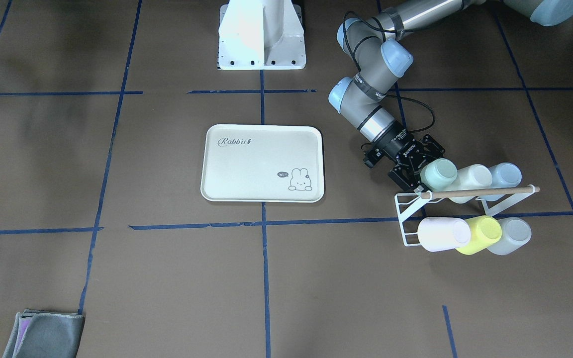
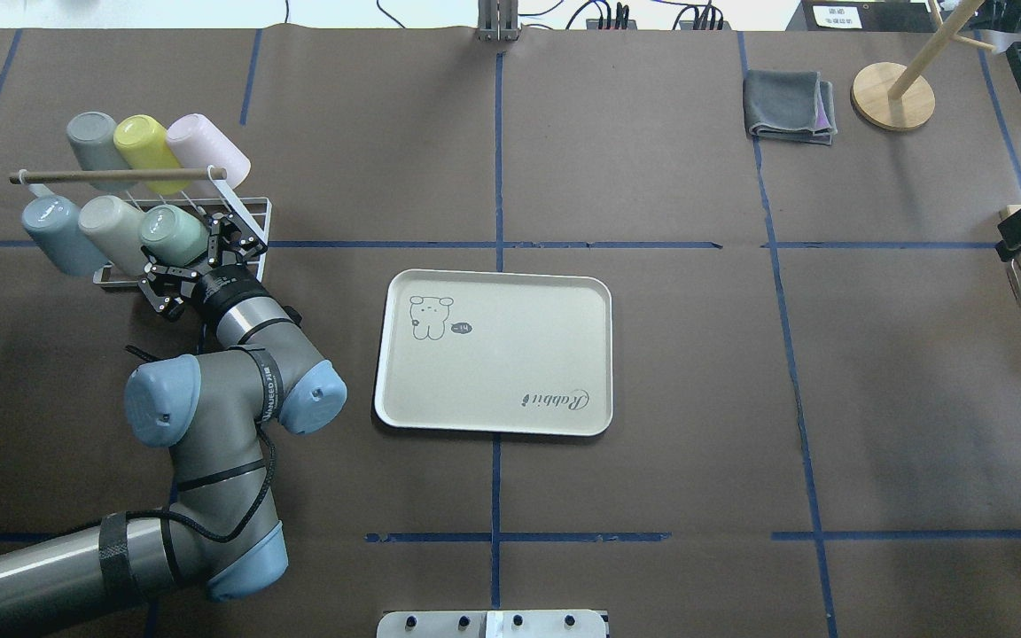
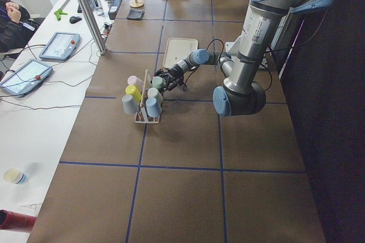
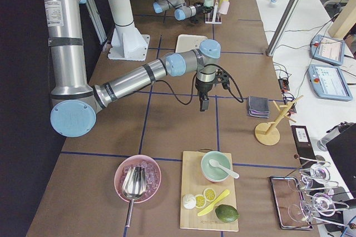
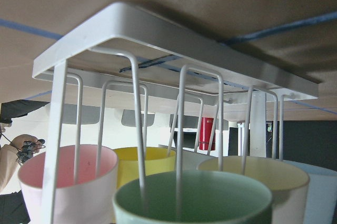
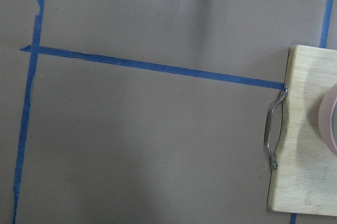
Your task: Pick up and place green cup on tray
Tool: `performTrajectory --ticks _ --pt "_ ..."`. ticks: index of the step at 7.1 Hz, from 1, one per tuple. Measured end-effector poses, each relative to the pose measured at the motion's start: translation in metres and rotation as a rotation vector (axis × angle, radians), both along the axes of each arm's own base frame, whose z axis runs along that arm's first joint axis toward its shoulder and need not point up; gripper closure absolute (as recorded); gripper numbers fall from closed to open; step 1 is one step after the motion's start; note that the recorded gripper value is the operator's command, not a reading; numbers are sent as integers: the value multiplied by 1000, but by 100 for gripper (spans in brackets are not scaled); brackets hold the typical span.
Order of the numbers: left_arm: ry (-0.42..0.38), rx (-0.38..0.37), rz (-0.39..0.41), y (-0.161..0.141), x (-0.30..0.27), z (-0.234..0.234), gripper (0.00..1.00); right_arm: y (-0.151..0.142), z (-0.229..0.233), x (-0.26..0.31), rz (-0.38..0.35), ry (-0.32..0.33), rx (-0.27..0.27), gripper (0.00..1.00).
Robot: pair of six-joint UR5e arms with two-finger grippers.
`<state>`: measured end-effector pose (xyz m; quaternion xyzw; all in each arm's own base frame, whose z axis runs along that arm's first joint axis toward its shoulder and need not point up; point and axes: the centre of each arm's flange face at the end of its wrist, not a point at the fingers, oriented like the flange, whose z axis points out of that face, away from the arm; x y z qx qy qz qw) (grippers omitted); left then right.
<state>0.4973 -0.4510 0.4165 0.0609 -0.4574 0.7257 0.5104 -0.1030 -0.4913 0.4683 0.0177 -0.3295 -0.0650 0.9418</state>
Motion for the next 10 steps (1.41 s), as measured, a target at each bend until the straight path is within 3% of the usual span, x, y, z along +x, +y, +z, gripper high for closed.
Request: performTrajectory --ticks 1,2,4,10 --pt "1 0 -3 -1 -1 0 26 0 0 0 0 0 0 0" --pt "1 0 -5 -2 -2 0 40 0 0 0 0 0 0 0" --pt "6 3 -6 -2 -3 -3 52 0 0 0 1 0 -1 0" --pt "-15 -9 25 -8 -15 -22 53 0 0 -1 -1 -6 -4 0"
